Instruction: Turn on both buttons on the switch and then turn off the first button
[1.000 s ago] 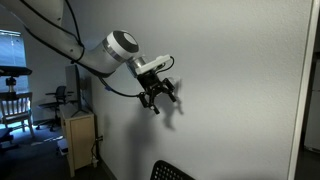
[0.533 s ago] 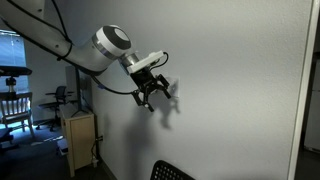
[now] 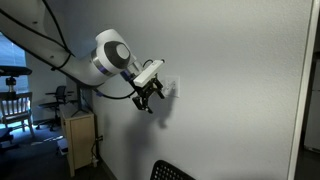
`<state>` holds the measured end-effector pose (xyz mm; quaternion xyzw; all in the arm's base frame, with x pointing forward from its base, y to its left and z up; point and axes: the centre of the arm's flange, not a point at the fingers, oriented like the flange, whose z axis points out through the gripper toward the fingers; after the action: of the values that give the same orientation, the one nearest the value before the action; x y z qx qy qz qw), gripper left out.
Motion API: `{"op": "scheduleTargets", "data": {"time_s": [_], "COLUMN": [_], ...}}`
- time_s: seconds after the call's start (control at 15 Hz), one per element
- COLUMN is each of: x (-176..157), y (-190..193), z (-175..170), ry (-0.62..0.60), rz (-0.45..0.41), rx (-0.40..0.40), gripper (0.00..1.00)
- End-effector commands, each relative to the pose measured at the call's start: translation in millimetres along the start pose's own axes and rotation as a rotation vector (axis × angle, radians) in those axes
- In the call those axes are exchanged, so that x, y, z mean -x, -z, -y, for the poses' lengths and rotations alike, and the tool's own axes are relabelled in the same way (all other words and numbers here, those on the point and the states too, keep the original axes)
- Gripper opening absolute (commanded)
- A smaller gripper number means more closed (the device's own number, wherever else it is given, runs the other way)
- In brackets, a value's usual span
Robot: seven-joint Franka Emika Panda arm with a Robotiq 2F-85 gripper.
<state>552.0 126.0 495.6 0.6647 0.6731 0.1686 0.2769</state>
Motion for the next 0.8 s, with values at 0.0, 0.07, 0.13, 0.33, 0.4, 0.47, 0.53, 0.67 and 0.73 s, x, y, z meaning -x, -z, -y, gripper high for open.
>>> {"op": "scheduleTargets", "data": {"time_s": [0.0, 0.07, 0.13, 0.33, 0.4, 0.47, 0.53, 0.67, 0.73], "x": [29, 35, 39, 40, 37, 33, 30, 31, 31], "y": [-10, -12, -14, -18, -19, -19, -18, -16, -16], "z": [-1, -4, -8, -15, -17, -18, -19, -23, -25], "ry": [0.064, 0.077, 0.091, 0.114, 0.112, 0.107, 0.110, 0.119, 0.118], "rz": [-0.107, -0.152, -0.190, -0.257, -0.260, -0.240, -0.203, -0.147, -0.137], "rx": [0.030, 0.042, 0.054, 0.053, 0.051, 0.061, 0.083, 0.115, 0.137], "gripper": [1.00, 1.00, 1.00, 1.00, 1.00, 1.00, 1.00, 1.00, 1.00]}}
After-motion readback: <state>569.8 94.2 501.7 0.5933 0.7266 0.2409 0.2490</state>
